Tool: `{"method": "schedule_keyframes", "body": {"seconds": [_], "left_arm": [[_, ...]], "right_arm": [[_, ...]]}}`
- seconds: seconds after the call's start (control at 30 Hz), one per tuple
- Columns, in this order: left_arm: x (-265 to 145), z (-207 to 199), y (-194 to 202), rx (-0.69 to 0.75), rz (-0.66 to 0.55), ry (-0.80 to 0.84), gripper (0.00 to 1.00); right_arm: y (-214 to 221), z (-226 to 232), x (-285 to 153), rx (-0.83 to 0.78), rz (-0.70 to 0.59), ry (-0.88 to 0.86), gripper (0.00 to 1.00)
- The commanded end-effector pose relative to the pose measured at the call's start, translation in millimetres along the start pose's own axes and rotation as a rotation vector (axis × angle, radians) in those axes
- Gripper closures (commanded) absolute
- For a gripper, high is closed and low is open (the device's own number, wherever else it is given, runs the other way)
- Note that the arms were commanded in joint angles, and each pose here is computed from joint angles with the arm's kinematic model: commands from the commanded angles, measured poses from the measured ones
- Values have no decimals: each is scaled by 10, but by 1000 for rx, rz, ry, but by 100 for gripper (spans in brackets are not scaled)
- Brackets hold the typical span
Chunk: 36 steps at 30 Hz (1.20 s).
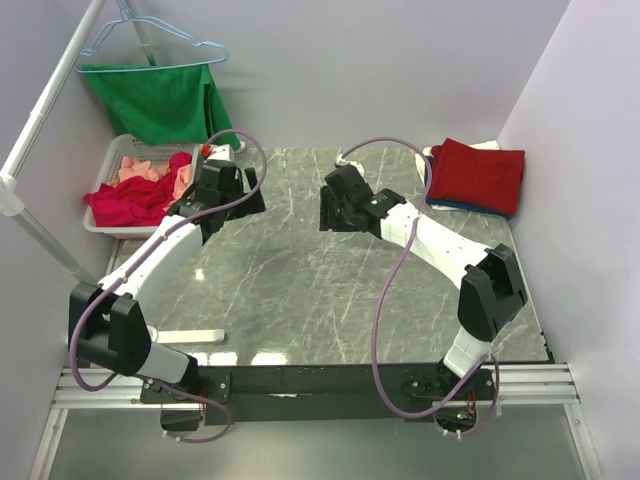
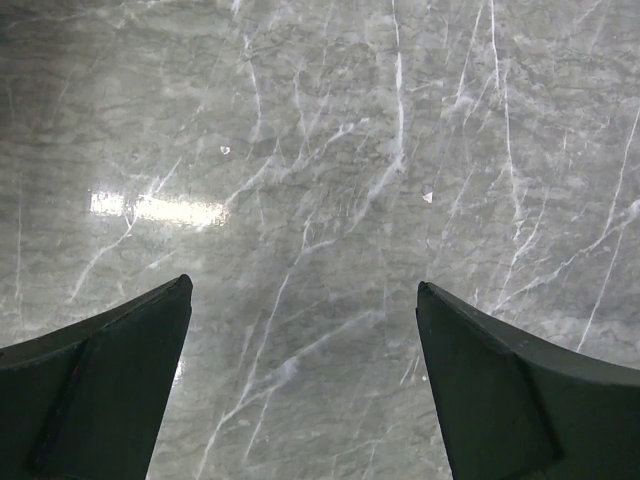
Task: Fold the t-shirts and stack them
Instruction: Grab the tshirt from the pile
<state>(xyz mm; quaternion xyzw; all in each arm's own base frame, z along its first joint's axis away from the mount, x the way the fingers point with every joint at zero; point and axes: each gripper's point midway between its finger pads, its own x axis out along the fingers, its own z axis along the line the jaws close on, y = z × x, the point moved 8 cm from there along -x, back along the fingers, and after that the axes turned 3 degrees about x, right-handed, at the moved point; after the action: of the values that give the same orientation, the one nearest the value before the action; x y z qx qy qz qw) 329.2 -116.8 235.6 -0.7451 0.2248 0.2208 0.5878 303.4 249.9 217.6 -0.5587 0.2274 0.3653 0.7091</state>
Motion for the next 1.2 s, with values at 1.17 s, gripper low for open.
{"method": "schedule_keyframes", "body": {"seconds": [1.17], "left_arm": [[615, 933, -1005, -350, -173, -636, 28]], "right_arm": [[-15, -2, 79, -46, -10, 35, 42]]}}
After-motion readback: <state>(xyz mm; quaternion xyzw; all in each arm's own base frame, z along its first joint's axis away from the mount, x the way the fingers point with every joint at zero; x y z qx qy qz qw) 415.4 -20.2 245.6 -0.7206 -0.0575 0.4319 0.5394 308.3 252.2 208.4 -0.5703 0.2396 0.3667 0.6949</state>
